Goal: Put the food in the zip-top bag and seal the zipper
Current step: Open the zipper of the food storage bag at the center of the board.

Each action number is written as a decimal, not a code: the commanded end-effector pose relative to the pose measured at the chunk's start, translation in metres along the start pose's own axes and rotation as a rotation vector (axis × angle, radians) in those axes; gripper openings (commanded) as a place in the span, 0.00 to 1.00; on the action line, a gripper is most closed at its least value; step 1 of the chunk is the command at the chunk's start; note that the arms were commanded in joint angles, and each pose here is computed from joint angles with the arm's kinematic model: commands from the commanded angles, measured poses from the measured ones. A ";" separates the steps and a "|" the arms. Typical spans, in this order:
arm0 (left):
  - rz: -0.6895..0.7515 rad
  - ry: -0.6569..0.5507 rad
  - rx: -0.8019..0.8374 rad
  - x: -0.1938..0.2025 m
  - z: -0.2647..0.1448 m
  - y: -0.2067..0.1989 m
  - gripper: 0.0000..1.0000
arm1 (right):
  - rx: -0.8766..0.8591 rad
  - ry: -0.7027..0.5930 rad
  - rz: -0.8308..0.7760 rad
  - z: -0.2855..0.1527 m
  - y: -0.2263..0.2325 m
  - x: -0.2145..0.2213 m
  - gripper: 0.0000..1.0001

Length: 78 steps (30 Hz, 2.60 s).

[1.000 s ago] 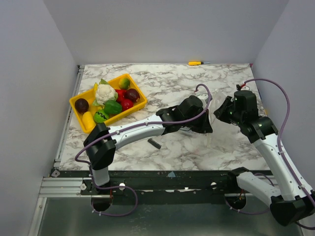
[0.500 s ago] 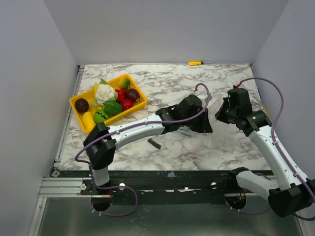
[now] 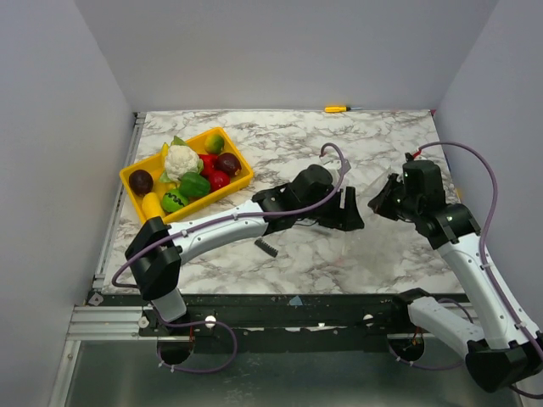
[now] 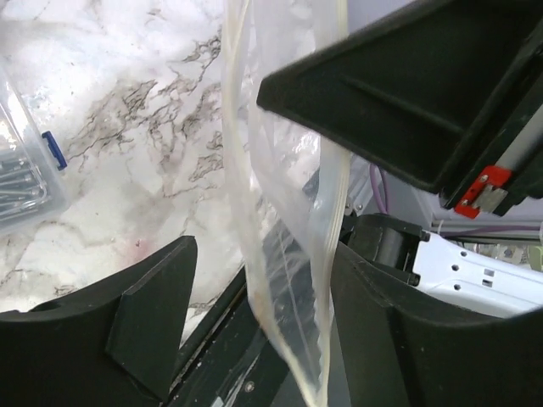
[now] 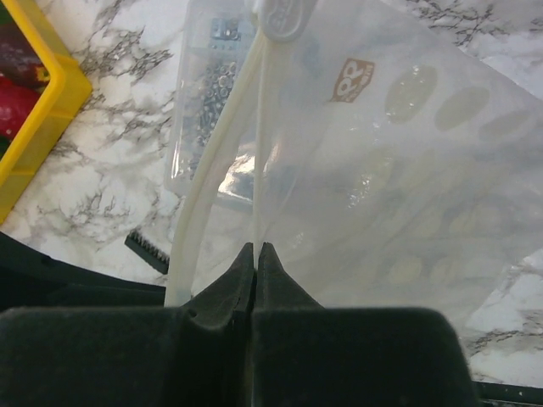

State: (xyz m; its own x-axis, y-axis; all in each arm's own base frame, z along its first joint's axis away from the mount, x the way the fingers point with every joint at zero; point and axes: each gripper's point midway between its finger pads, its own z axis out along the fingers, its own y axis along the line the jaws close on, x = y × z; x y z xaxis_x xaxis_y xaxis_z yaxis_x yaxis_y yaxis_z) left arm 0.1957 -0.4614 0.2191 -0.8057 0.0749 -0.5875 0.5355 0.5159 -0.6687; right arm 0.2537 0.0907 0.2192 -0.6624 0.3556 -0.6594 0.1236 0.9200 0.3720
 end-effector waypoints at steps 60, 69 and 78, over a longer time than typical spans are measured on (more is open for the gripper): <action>-0.065 -0.267 -0.418 -0.020 -0.103 0.139 0.00 | 0.207 0.109 -0.239 0.003 0.051 0.035 0.00; -0.054 -0.261 -0.360 -0.023 -0.098 0.129 0.00 | 0.124 -0.016 -0.146 -0.012 0.060 0.012 0.00; -0.046 -0.169 -0.138 -0.016 -0.083 0.089 0.06 | 0.105 0.105 -0.199 -0.003 0.070 0.031 0.00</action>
State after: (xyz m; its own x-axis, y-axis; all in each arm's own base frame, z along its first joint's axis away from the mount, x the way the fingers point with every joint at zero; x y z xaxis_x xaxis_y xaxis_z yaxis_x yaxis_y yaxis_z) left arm 0.2465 -0.3296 0.1956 -0.7420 -0.1216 -0.6593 0.3967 0.7131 -0.5780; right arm 0.2422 0.1640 0.2374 -0.7241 0.1857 -0.6642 0.0708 0.9780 0.1963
